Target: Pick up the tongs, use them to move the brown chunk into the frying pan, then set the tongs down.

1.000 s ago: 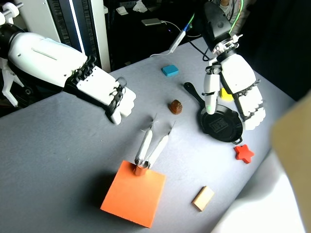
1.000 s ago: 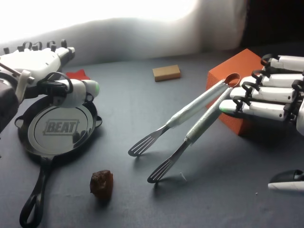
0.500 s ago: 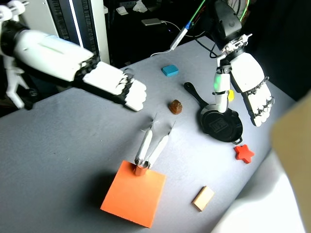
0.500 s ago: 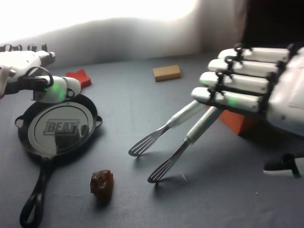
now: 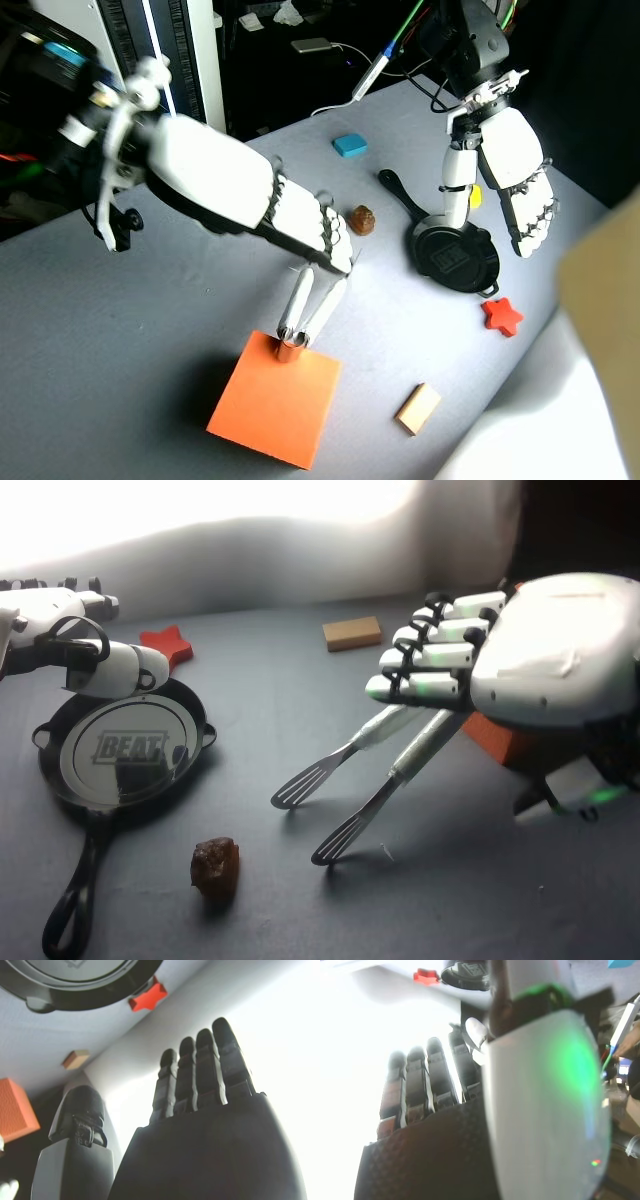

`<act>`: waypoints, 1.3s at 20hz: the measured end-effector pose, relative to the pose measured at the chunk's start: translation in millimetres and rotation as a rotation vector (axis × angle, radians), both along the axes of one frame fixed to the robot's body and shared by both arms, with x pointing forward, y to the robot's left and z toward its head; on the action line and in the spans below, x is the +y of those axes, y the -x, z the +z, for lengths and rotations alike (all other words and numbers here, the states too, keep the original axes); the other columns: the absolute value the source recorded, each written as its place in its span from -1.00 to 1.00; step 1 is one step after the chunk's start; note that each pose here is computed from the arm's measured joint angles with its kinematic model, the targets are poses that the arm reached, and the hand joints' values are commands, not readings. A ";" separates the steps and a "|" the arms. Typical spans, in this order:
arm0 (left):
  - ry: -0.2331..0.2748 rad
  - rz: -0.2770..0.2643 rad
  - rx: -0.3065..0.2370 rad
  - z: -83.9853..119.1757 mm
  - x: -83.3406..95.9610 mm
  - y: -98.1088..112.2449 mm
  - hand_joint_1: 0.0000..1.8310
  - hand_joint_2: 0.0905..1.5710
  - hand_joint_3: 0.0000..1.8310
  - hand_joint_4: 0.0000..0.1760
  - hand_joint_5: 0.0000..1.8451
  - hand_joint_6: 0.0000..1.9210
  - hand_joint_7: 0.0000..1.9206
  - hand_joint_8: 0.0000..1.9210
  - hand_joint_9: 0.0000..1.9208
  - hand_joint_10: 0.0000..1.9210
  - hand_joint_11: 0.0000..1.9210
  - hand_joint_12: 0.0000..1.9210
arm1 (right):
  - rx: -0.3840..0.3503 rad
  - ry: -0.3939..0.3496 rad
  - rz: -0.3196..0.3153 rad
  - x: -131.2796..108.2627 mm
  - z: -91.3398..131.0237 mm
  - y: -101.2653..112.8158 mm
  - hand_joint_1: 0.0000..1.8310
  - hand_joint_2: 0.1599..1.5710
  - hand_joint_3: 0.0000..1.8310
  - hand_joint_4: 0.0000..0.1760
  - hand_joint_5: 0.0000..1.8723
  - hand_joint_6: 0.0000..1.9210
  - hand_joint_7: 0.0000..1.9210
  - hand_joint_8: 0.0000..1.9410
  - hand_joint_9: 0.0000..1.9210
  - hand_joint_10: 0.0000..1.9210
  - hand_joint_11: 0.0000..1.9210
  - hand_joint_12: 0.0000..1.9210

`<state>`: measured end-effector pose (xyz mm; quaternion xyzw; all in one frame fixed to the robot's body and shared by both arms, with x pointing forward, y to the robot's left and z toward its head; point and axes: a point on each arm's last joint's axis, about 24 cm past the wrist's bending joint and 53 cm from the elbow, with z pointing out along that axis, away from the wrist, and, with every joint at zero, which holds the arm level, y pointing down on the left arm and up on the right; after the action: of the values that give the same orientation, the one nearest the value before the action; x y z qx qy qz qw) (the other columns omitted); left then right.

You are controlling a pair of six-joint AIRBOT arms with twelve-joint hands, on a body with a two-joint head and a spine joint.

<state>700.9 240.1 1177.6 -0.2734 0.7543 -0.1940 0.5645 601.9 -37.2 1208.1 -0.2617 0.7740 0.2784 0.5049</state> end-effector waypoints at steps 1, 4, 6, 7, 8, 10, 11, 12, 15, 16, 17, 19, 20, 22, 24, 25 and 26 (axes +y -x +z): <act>0.007 -0.004 -0.011 1.3 -1.1 -0.5 -0.90 0.61 -1.00 -0.66 -0.89 -1.00 -0.89 -1.00 -0.92 -0.99 -1.00 -0.68 | -0.004 -0.001 -0.007 1.0 3.4 -7.8 -0.06 0.05 -1.00 -1.00 -1.00 -1.00 -1.00 -1.00 -0.99 -1.00 -1.00 -0.89; -0.009 -0.014 -0.014 -3.7 0.9 -0.8 -0.93 0.62 -1.00 -0.68 -0.91 -1.00 -0.91 -1.00 -0.93 -1.00 -1.00 -0.72 | -0.034 0.025 0.017 20.4 11.2 -21.9 -0.06 0.04 -1.00 -1.00 -1.00 -1.00 -0.99 -1.00 -0.98 -1.00 -1.00 -0.83; -0.022 -0.007 -0.008 -7.4 5.3 -0.6 -0.88 0.62 -1.00 -0.66 -0.89 -0.99 -0.89 -1.00 -0.92 -0.99 -1.00 -0.66 | -0.061 0.087 0.019 29.1 5.7 -25.8 -0.06 0.04 -1.00 -1.00 -1.00 -1.00 -1.00 -1.00 -0.98 -1.00 -1.00 -0.82; -0.019 -0.002 -0.006 -8.2 7.6 -0.1 -0.85 0.62 -1.00 -0.66 -0.88 -0.99 -0.88 -1.00 -0.91 -0.99 -1.00 -0.65 | -0.072 0.108 0.011 32.5 4.4 -30.5 -0.07 0.04 -1.00 -1.00 -1.00 -1.00 -1.00 -1.00 -1.00 -1.00 -1.00 -0.86; -0.014 0.000 -0.012 -8.6 8.7 -0.3 -0.90 0.63 -1.00 -0.68 -0.89 -1.00 -0.89 -1.00 -0.92 -1.00 -1.00 -0.66 | -0.067 0.108 -0.004 33.1 4.2 -35.4 -0.07 0.04 -1.00 -1.00 -1.00 -1.00 -1.00 -1.00 -0.99 -1.00 -1.00 -0.84; -0.020 0.000 -0.018 -10.2 11.2 -0.9 -0.91 0.63 -1.00 -0.75 -0.89 -1.00 -0.89 -1.00 -0.92 -1.00 -1.00 -0.66 | -0.061 0.109 -0.049 33.4 5.6 -49.1 -0.08 0.05 -1.00 -1.00 -1.00 -1.00 -1.00 -1.00 -1.00 -1.00 -1.00 -0.87; -0.015 0.003 -0.016 -10.6 11.5 -0.8 -0.91 0.62 -1.00 -0.75 -0.88 -0.99 -0.88 -1.00 -0.90 -0.99 -1.00 -0.58 | -0.073 0.131 -0.066 34.6 4.3 -54.3 -0.09 0.05 -1.00 -1.00 -1.00 -1.00 -1.00 -1.00 -0.99 -1.00 -1.00 -0.81; -0.014 0.002 -0.017 -10.4 11.2 -0.8 -0.93 0.63 -1.00 -0.74 -0.88 -1.00 -0.88 -1.00 -0.91 -1.00 -1.00 -0.61 | -0.061 0.142 -0.082 37.4 0.5 -56.5 -0.08 0.06 -1.00 -1.00 -1.00 -1.00 -1.00 -1.00 -0.99 -1.00 -1.00 -0.80; -0.012 0.002 -0.017 -10.3 11.1 -0.8 -0.91 0.63 -1.00 -0.72 -0.89 -1.00 -0.90 -1.00 -0.93 -1.00 -1.00 -0.70 | -0.005 0.131 -0.100 46.4 -9.4 -57.0 -0.07 0.06 -1.00 -1.00 -1.00 -1.00 -1.00 -1.00 -1.00 -1.00 -1.00 -0.84; -0.012 0.003 -0.017 -10.2 11.4 -0.8 -0.91 0.62 -1.00 -0.72 -0.89 -1.00 -0.89 -1.00 -0.92 -1.00 -1.00 -0.71 | -0.004 0.136 -0.095 48.5 -12.2 -56.4 -0.05 0.06 -1.00 -1.00 -1.00 -1.00 -1.00 -1.00 -1.00 -1.00 -1.00 -0.86; -0.014 0.007 -0.019 -10.0 12.2 -0.9 -0.93 0.62 -1.00 -0.70 -0.91 -1.00 -0.91 -1.00 -0.93 -1.00 -1.00 -0.76 | 0.002 0.145 -0.097 48.8 -16.0 -56.7 -0.01 0.03 -1.00 -1.00 -0.99 -1.00 -0.98 -1.00 -0.98 -1.00 -1.00 -0.80; -0.013 0.005 -0.019 -10.0 11.8 -0.9 -0.93 0.62 -1.00 -0.66 -0.90 -0.99 -0.90 -1.00 -0.93 -1.00 -1.00 -0.71 | 0.027 0.156 -0.117 48.0 -23.4 -57.9 -0.03 0.04 -1.00 -1.00 -1.00 -1.00 -1.00 -1.00 -0.99 -1.00 -1.00 -0.76; -0.013 0.005 -0.018 -10.0 11.7 -0.9 -0.93 0.63 -1.00 -0.69 -0.89 -0.99 -0.90 -1.00 -0.93 -1.00 -1.00 -0.75 | 0.036 0.159 -0.124 47.7 -25.4 -58.5 -0.05 0.05 -1.00 -1.00 -1.00 -1.00 -1.00 -1.00 -0.99 -1.00 -1.00 -0.76; -0.014 0.005 -0.019 -9.7 11.9 -0.9 -0.95 0.64 -1.00 -0.87 -0.91 -1.00 -0.89 -1.00 -0.93 -1.00 -1.00 -0.73 | 0.052 0.164 -0.143 44.4 -30.1 -60.5 -0.03 0.05 -1.00 -1.00 -1.00 -1.00 -1.00 -1.00 -1.00 -1.00 -1.00 -0.82; -0.012 0.006 -0.020 -9.1 11.7 -1.1 -0.95 0.63 -1.00 -1.00 -0.91 -1.00 -0.90 -1.00 -0.93 -1.00 -1.00 -0.73 | 0.077 0.164 -0.158 46.0 -34.0 -59.1 -0.01 0.05 -1.00 -1.00 -1.00 -1.00 -1.00 -1.00 -1.00 -1.00 -1.00 -0.85; -0.009 0.004 -0.023 -8.1 10.9 -1.2 -0.90 0.61 -1.00 -1.00 -0.90 -1.00 -0.89 -1.00 -0.91 -0.99 -1.00 -0.67 | 0.083 0.155 -0.180 46.4 -35.5 -60.6 -0.03 0.05 -1.00 -1.00 -1.00 -1.00 -1.00 -1.00 -0.99 -1.00 -1.00 -0.83; -0.012 0.001 -0.026 -7.6 10.2 -1.3 -0.93 0.63 -1.00 -1.00 -0.92 -1.00 -0.91 -1.00 -0.93 -1.00 -1.00 -0.74 | 0.079 0.159 -0.192 46.4 -35.9 -62.5 -0.02 0.05 -1.00 -1.00 -1.00 -1.00 -1.00 -1.00 -1.00 -1.00 -1.00 -0.85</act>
<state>702.2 250.4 1170.1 -0.2678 0.7480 -0.1925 0.5759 664.4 9.2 1172.2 -0.2143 0.8345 0.1766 0.4760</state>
